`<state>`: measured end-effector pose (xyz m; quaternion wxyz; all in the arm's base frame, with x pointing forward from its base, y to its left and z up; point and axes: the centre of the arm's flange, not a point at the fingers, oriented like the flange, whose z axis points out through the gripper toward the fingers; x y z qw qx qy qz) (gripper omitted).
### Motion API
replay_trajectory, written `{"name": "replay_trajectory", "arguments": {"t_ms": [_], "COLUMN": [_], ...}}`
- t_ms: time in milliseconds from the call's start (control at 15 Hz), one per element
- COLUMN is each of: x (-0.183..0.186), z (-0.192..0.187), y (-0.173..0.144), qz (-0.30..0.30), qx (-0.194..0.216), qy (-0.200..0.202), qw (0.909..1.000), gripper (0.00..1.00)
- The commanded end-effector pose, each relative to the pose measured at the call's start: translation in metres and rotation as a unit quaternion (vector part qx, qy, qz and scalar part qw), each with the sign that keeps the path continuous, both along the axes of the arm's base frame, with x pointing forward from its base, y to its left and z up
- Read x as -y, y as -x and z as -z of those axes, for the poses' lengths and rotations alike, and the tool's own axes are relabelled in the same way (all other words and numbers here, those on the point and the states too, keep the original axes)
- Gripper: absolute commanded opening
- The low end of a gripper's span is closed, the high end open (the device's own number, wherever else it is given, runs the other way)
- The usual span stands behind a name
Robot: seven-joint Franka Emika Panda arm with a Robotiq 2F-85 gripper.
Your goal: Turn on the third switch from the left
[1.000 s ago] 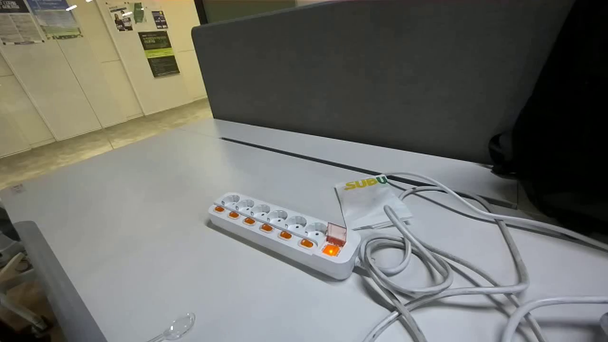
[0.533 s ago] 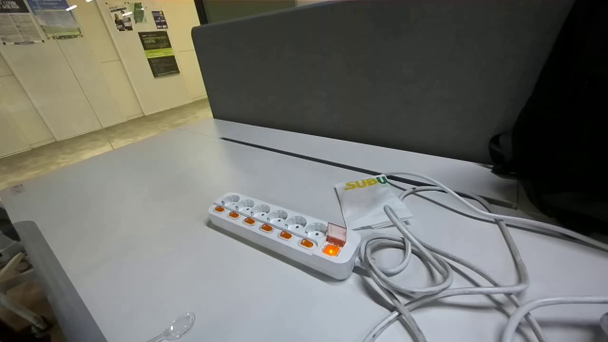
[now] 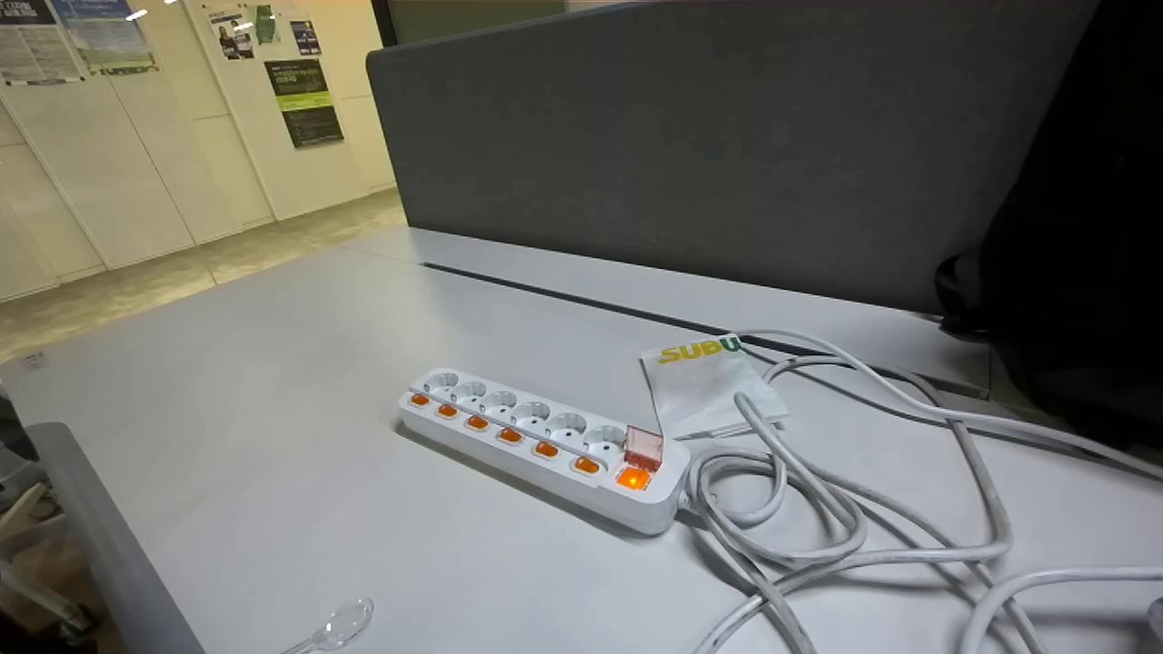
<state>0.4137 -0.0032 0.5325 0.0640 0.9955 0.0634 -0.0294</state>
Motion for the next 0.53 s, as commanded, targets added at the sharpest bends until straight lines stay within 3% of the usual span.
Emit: {"name": "replay_trajectory", "arguments": {"t_ms": [0,400,467], "x": [-0.006,-0.019,-0.022], "z": [0.018,0.087,0.101], "y": [-0.019,-0.065,-0.072], "qz": [0.018,0.012,0.01], "qx": [0.04,0.075,0.073], "qy": [0.049,0.093,0.094], "qw": [0.9978,0.9927,0.9928], "gripper": [1.0,1.0,0.75]}}
